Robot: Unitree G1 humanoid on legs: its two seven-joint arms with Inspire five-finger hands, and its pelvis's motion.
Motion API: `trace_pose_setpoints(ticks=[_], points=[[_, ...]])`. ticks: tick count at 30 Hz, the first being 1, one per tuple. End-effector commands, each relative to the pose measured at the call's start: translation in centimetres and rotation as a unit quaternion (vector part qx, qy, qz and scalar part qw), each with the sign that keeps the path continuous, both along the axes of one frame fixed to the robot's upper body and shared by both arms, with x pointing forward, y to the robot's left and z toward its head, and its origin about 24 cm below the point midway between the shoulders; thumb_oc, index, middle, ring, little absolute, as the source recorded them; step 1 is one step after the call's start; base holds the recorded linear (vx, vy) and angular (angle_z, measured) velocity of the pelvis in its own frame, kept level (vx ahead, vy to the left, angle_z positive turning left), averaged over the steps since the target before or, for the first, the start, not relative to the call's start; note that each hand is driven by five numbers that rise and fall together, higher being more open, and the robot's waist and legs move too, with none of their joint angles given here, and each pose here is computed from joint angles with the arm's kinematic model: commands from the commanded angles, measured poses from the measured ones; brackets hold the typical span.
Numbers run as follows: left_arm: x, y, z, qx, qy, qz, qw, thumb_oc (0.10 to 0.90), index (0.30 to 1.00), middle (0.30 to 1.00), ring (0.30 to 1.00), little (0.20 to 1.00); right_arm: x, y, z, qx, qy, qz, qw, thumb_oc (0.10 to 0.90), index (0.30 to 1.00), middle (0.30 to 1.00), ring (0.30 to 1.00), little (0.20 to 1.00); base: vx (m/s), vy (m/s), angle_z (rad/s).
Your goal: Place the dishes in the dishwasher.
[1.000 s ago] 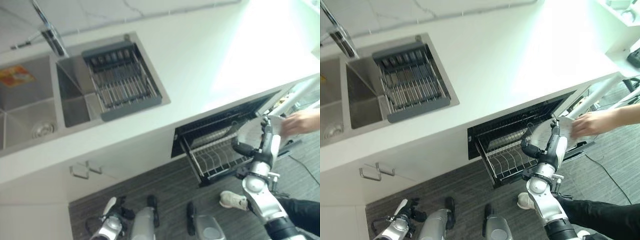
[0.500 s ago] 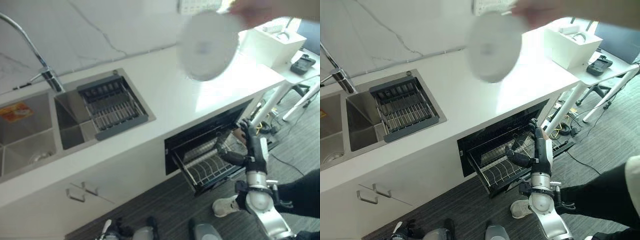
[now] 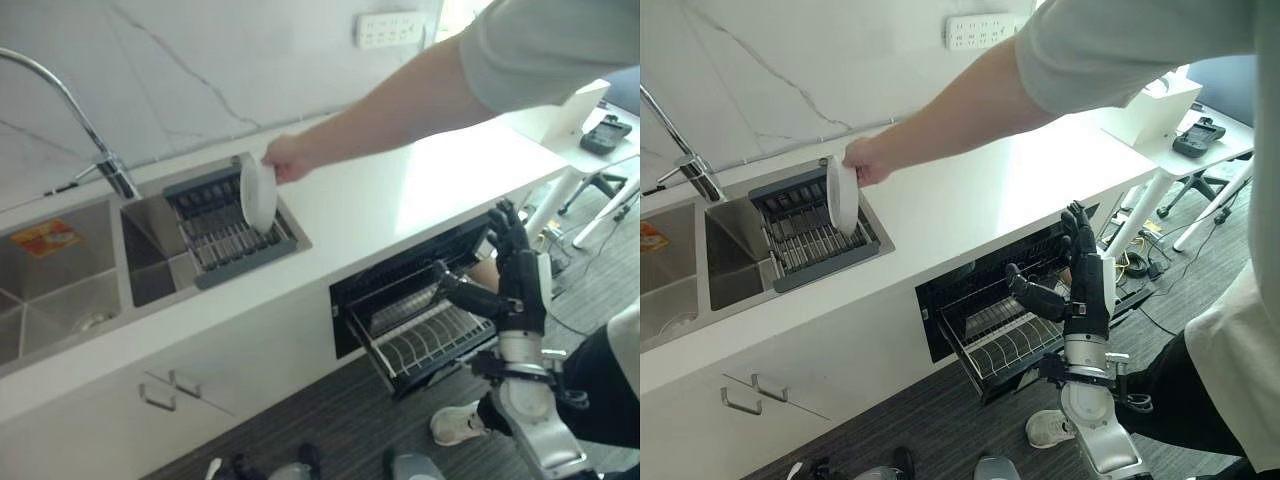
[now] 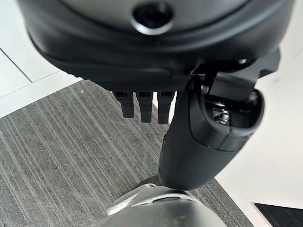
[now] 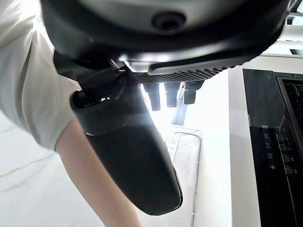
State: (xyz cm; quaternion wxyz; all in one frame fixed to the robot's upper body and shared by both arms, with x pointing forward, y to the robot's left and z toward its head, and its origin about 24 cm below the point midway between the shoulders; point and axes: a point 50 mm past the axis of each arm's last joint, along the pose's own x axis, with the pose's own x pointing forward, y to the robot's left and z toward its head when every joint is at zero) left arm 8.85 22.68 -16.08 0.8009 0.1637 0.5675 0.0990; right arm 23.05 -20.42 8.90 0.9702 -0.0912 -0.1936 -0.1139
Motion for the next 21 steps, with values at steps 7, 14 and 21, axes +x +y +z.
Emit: trace_pose_setpoints(ticks=[7, 14, 21], points=[[0.2, -1.1, -0.2, -0.020, -0.008, -0.009, 1.000, 0.800, 0.900, 0.900, 0.900, 0.900, -0.1, 1.3, 6.7, 0.023, -0.179, 0.060, 0.982, 0.800, 0.900, 0.900, 0.900, 0.900, 0.00, 0.001, 0.00], [-0.4, -0.9, -0.3, -0.019, 0.001, -0.007, 1.000, 0.800, 0.900, 0.900, 0.900, 0.900, 0.1, 1.6, 6.5, 0.052, -0.160, 0.085, 0.982, 0.800, 0.900, 0.900, 0.900, 0.900, 0.03, -0.001, 0.01], [-0.5, -1.2, -0.4, -0.018, 0.004, -0.017, 1.000, 0.800, 0.900, 0.900, 0.900, 0.900, 1.2, 2.3, 6.0, 0.106, -0.142, 0.087, 0.980, 0.800, 0.900, 0.900, 0.900, 0.900, 0.02, -0.005, 0.07]])
